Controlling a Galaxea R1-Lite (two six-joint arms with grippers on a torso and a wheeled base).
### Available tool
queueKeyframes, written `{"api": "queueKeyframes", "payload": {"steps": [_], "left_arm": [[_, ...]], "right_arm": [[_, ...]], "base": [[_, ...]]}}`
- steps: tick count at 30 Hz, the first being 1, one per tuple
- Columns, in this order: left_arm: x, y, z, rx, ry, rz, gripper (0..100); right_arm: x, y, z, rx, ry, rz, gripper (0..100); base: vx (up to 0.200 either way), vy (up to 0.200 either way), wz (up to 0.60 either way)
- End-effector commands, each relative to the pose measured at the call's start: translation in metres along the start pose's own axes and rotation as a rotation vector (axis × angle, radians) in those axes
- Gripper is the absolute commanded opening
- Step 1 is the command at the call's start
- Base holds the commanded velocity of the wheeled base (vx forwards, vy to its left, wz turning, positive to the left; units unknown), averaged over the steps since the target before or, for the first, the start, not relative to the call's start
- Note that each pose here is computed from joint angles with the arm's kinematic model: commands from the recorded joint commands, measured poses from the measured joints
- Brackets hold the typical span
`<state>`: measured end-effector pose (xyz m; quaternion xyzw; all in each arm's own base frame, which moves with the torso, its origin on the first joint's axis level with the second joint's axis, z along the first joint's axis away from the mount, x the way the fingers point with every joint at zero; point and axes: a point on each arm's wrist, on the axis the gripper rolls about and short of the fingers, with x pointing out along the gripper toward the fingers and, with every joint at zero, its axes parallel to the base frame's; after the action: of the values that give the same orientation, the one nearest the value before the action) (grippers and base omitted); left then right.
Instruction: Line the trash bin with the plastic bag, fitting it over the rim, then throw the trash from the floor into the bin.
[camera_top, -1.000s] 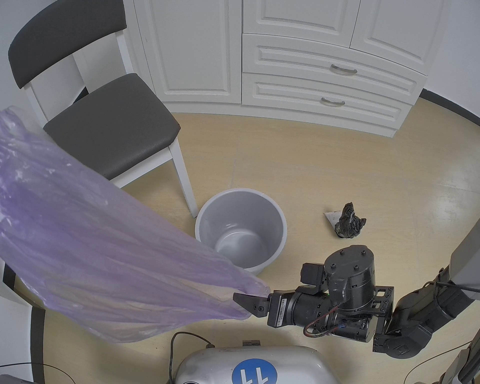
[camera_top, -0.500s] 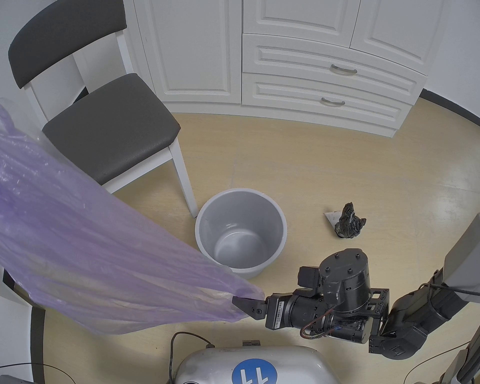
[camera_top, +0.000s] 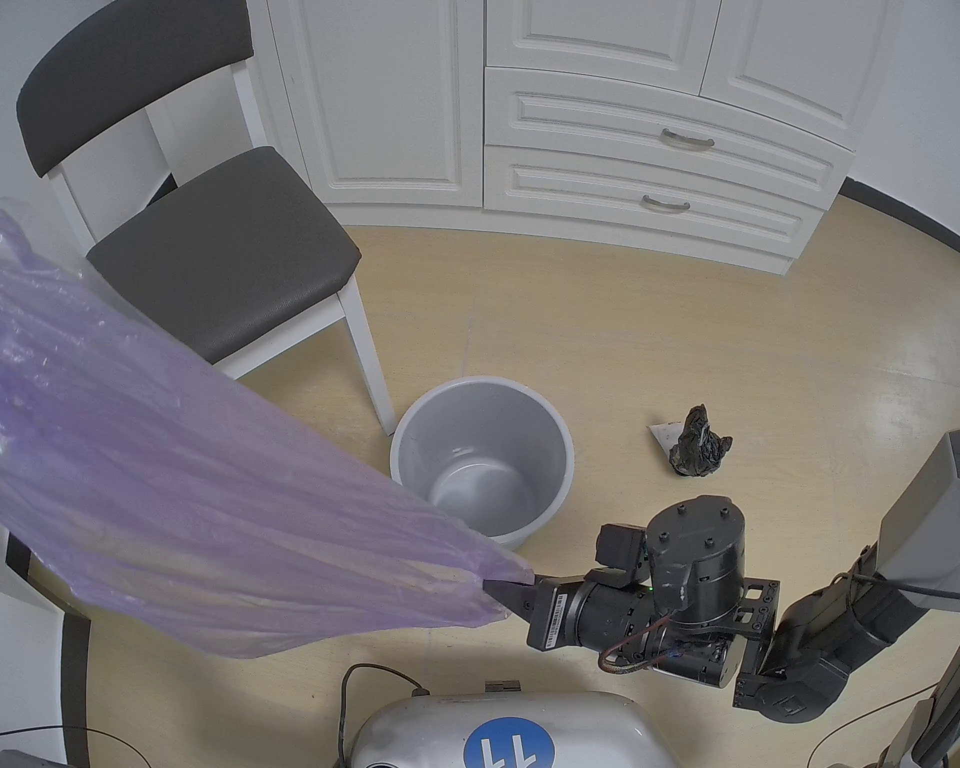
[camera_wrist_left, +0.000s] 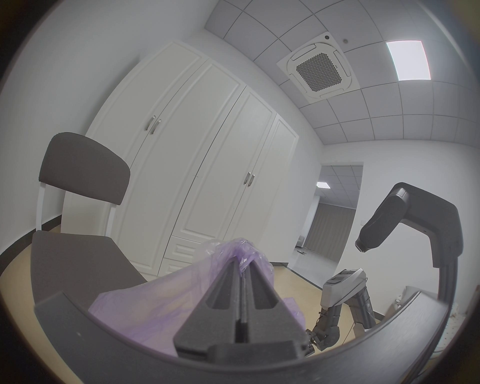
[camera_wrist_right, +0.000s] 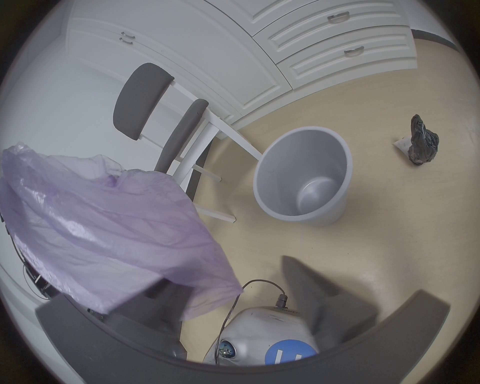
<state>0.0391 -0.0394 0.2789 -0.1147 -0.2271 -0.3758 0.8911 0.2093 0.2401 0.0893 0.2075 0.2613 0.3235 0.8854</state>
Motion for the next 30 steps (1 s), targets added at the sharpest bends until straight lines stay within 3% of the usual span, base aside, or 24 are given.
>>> {"api": "queueKeyframes", "payload": {"steps": [1, 11, 13, 15, 17, 19, 20, 21, 23, 25, 30], "left_arm": [[0.001, 0.0, -0.002, -0.001, 0.012, 0.0, 0], [0.006, 0.0, -0.01, -0.028, 0.064, 0.006, 0], [0.007, 0.001, -0.017, -0.029, 0.119, 0.011, 0], [0.008, 0.002, -0.031, -0.024, 0.252, 0.037, 0], [0.008, 0.003, -0.036, -0.022, 0.303, 0.046, 0], [0.01, 0.004, -0.049, -0.018, 0.415, 0.067, 0], [0.01, 0.004, -0.05, -0.018, 0.42, 0.067, 0], [0.014, 0.004, -0.06, -0.018, 0.487, 0.077, 0], [0.014, 0.004, -0.06, -0.018, 0.487, 0.077, 0], [0.028, 0.006, -0.086, -0.045, 0.605, 0.094, 0], [0.041, 0.007, -0.11, -0.106, 0.693, 0.123, 0]], "right_arm": [[-0.001, -0.002, -0.002, 0.0, 0.007, -0.005, 0], [-0.021, 0.001, 0.025, 0.002, -0.088, 0.011, 0], [-0.03, 0.0, 0.038, -0.022, -0.133, 0.008, 0], [-0.045, -0.004, 0.053, -0.065, -0.185, -0.012, 0], [-0.051, -0.007, 0.058, -0.088, -0.206, -0.025, 0], [-0.066, -0.011, 0.073, -0.133, -0.258, -0.054, 0], [-0.067, -0.011, 0.074, -0.136, -0.262, -0.056, 0], [-0.08, -0.013, 0.083, -0.151, -0.297, -0.072, 0], [-0.08, -0.013, 0.083, -0.151, -0.297, -0.072, 0], [-0.11, -0.007, 0.096, -0.18, -0.327, -0.09, 0], [-0.14, 0.002, 0.1, -0.23, -0.317, -0.1, 0]], "base": [[0.0, 0.0, 0.0], [0.0, 0.0, 0.0], [0.0, 0.0, 0.0], [0.0, 0.0, 0.0], [0.0, 0.0, 0.0], [0.0, 0.0, 0.0], [0.0, 0.0, 0.0], [0.0, 0.0, 0.0], [0.0, 0.0, 0.0], [0.0, 0.0, 0.0], [0.0, 0.0, 0.0]]}}
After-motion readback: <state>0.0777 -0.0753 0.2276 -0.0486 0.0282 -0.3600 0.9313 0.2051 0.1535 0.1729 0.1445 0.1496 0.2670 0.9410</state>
